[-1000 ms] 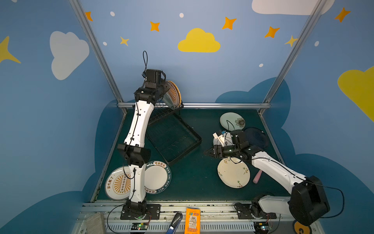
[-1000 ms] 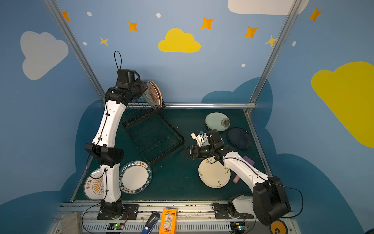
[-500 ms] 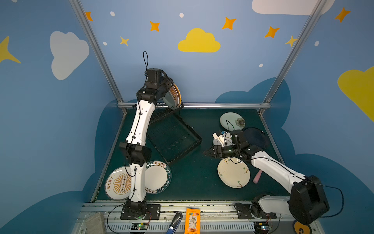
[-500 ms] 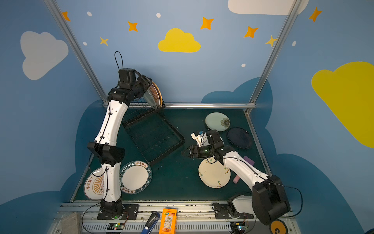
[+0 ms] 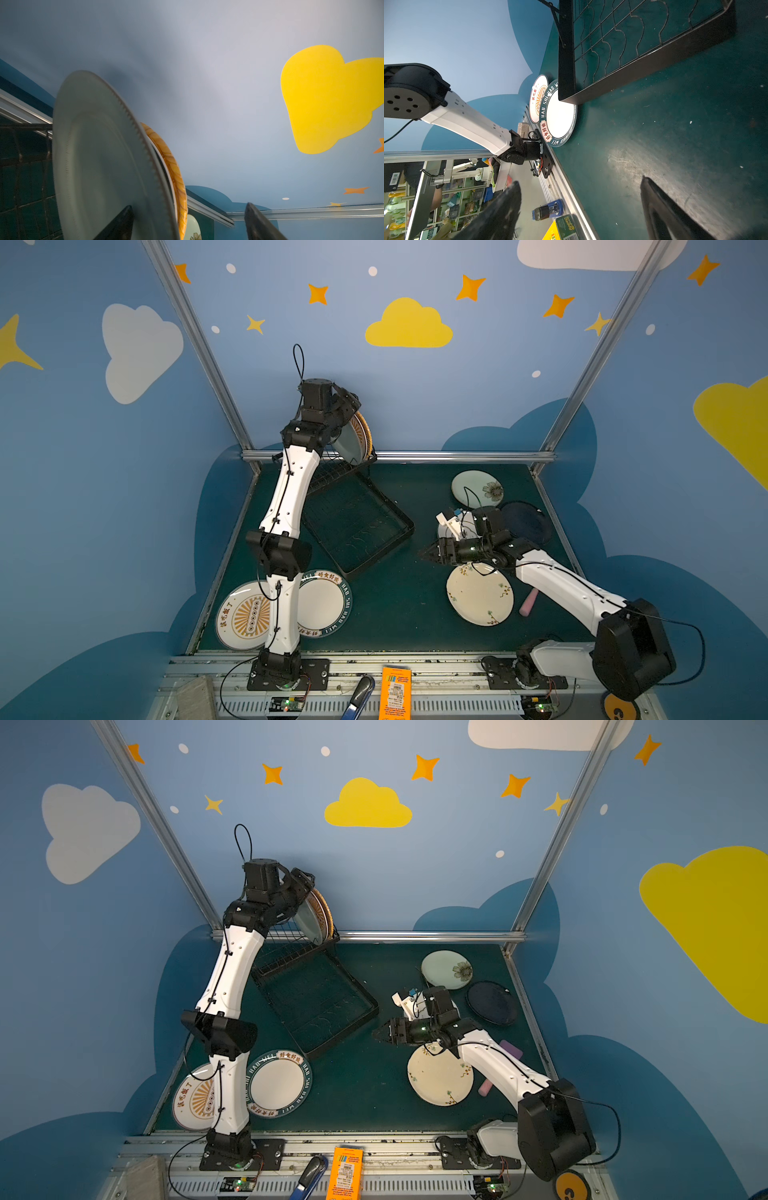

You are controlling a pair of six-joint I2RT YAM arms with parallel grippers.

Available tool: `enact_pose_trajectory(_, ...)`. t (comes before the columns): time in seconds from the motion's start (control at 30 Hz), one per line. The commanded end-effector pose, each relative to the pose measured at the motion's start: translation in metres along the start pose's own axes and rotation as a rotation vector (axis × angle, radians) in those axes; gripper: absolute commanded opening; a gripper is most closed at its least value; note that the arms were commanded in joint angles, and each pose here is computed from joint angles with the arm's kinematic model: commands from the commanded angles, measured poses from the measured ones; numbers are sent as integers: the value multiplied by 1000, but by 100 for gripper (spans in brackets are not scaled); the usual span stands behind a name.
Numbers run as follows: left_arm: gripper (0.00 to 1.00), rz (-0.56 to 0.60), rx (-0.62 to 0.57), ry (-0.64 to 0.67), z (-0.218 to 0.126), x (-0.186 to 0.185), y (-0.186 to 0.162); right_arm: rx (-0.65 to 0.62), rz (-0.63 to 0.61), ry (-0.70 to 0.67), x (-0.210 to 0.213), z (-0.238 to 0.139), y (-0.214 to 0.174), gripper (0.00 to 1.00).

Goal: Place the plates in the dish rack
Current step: 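Push the pale green plate upright into the slot with the left gripper, then open the left gripper and withdraw it toward the plates nearest the robot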

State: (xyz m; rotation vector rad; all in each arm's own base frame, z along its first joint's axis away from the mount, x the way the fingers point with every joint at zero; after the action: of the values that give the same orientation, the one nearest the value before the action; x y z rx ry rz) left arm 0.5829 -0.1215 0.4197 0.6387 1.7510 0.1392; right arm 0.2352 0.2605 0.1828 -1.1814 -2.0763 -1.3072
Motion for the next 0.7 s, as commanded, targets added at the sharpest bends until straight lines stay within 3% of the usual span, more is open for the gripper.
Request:
enact_pose_trajectory(0.0,83,14,-12,-46,-1,-11,5,-7,-31,10,8,-3,9,88)
enact_pose_trajectory(0.47,89,30,1,-52,-10,-15,5,0,-23,1,5,-2,6,88)
enact_pose_trajectory(0.67,90,72,-6,-52,-36,-26,10,10,-15,-7,2,1,4,88)
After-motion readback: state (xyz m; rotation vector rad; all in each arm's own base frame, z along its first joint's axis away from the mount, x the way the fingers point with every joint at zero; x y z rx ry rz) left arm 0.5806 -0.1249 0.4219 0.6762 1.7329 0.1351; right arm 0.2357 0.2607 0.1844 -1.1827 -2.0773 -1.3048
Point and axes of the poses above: each gripper's point midway between its finger pads, its own z axis out along the fingers, its own x axis along the line the jaws close on, y = z × x, the point moved 1 cm from there along -z, back along the fingers, and after that the axes turned 8 degrees about -z, right-handed, at the moved point
